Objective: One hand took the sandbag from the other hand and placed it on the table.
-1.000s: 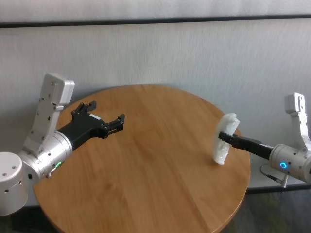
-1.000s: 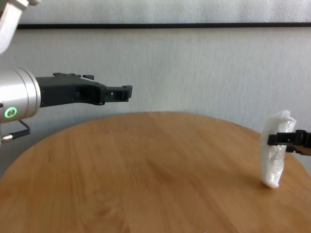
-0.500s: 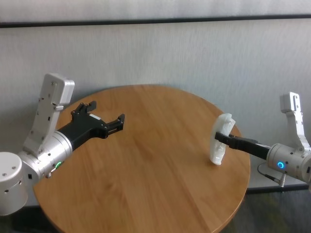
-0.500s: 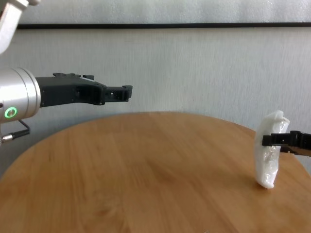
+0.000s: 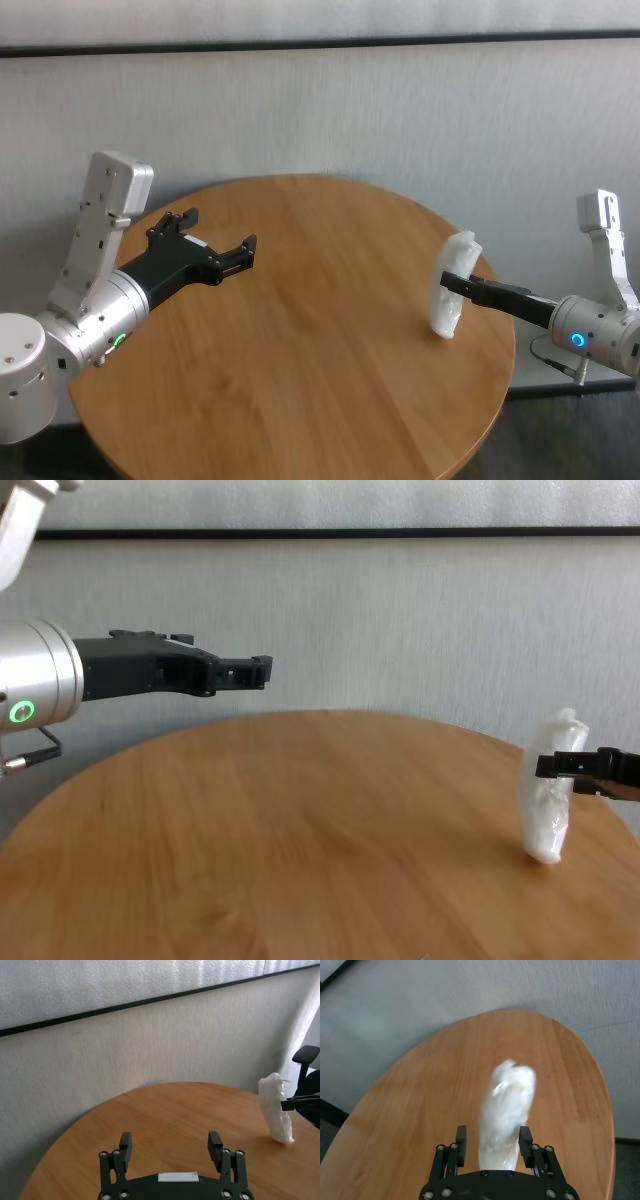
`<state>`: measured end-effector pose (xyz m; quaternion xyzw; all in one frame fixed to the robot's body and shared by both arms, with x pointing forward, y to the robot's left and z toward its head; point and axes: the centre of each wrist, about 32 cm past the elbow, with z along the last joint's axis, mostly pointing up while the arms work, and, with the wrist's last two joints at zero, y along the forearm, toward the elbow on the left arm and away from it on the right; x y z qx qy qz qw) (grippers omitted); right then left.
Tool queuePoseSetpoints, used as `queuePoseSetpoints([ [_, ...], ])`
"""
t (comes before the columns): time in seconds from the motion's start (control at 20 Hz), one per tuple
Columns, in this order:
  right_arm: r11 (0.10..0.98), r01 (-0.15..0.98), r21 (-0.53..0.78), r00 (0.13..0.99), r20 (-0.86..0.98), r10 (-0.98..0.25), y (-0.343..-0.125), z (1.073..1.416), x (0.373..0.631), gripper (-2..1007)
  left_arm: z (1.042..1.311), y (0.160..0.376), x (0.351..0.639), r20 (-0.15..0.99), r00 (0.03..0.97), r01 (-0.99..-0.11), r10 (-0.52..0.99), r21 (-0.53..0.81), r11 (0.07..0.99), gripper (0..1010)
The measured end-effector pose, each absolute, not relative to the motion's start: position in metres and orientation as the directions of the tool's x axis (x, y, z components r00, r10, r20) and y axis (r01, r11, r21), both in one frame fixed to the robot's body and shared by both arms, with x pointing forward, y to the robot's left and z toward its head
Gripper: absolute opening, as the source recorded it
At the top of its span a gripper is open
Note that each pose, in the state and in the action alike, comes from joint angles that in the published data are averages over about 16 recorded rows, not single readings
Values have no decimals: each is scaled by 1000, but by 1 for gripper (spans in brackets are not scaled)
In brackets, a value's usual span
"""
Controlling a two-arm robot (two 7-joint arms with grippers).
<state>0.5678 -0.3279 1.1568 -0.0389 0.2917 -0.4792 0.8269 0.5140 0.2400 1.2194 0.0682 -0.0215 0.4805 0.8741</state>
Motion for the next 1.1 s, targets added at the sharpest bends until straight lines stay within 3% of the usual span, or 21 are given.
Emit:
queuePoseSetpoints([
  [0.6, 536, 772, -342, 368, -447, -815, -328, 1157, 567, 936, 1219, 240, 514, 103, 537, -843, 837, 99, 529, 1000],
  [1.1, 536, 772, -342, 367, -448, -815, -328, 1157, 567, 1005, 1219, 240, 514, 103, 537, -843, 837, 99, 529, 1000],
])
